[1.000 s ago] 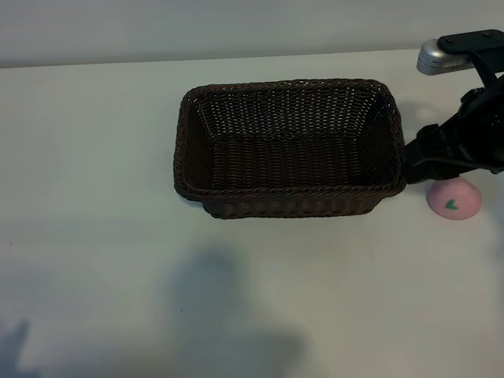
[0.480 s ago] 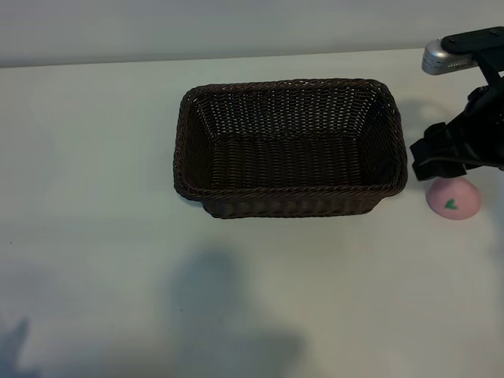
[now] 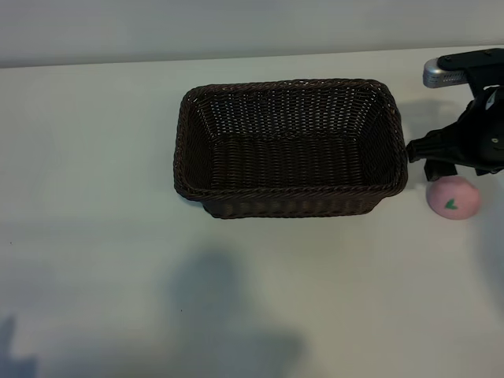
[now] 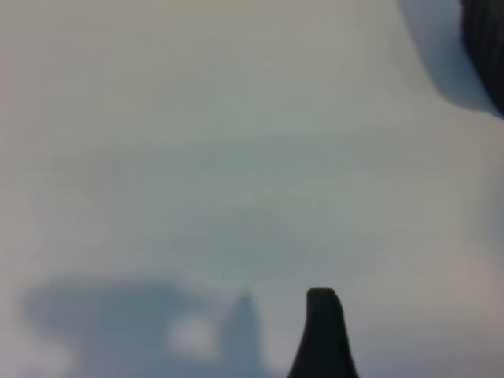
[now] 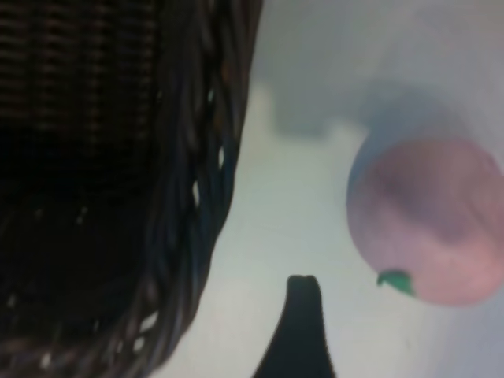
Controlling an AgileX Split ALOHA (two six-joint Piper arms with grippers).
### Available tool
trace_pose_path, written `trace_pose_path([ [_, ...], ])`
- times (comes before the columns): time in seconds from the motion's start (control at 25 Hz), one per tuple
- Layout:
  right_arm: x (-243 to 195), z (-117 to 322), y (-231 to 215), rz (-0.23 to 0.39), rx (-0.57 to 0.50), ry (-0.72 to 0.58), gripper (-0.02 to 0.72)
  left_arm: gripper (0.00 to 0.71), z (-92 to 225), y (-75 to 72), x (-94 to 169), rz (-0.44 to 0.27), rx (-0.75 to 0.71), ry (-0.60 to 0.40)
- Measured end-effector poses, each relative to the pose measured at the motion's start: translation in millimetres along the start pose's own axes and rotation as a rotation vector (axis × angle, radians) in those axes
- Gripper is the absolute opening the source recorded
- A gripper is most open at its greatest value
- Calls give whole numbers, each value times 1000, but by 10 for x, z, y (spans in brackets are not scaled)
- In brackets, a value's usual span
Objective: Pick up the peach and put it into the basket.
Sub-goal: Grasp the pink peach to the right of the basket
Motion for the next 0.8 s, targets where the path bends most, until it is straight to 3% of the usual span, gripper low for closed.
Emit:
trace_pose_path([
  [0.52,-463,6,-358,36,-117,51,593,554,1,25,4,-34,24,-2],
  [0.8,-551,29,-319,-1,-111,71,581,554,1,25,4,-34,24,-2],
])
Point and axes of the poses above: a point on each arm's last joint axis where the gripper is mounted, x pointing back along that axis away from the gripper, y along the wrist's bending axis when the last joint is at zero, z = x × y, the point moved 9 cm from there along -x, pointing out along that axis toward the gripper, and after that the axes turned 2 degrees about x, right-handed, at the moved point
